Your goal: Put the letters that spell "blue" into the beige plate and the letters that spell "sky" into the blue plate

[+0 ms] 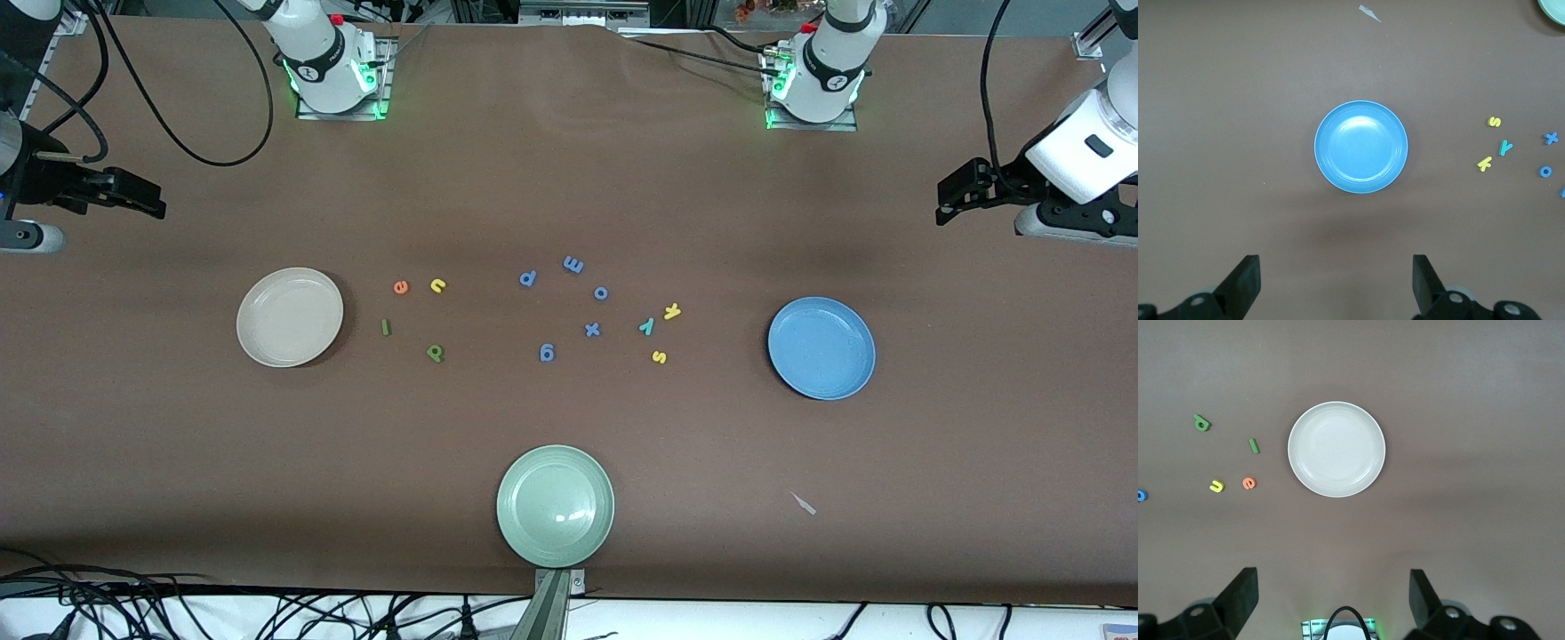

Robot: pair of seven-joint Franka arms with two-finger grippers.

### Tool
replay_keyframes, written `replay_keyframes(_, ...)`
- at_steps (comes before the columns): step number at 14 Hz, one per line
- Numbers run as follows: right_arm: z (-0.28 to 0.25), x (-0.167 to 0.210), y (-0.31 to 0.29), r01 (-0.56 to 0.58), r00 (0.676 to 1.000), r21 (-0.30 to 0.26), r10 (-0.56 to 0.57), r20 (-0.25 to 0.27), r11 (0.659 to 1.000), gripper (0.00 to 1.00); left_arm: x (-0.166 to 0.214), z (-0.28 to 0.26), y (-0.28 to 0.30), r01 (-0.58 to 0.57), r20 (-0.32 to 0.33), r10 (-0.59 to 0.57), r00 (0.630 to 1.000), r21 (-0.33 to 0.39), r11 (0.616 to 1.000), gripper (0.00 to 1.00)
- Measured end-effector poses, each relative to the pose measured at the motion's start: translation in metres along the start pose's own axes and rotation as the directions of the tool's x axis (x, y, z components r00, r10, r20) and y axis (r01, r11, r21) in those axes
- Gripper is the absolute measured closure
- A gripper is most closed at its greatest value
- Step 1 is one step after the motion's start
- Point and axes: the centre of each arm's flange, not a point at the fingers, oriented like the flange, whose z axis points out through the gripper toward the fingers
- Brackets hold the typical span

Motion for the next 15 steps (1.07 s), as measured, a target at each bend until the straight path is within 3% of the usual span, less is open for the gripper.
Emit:
replay_keyframes(12, 0.0001, 0.0001, 0.0055, -0.006, 1.000, -0.016, 0.006, 0.000, 1.000, 0.00, 0.0000, 0.0000, 0.0000, 0.000, 0.000, 0.000, 1.000, 0.000, 1.000, 0.00)
replay_keyframes(15, -0.0061, 0.0004, 0.0048, -0.004, 1.000, -0.015, 0.004, -0.020, 1.000, 0.00, 0.0000, 0.0000, 0.0000, 0.000, 0.000, 0.000, 1.000, 0.000, 1.000, 0.00)
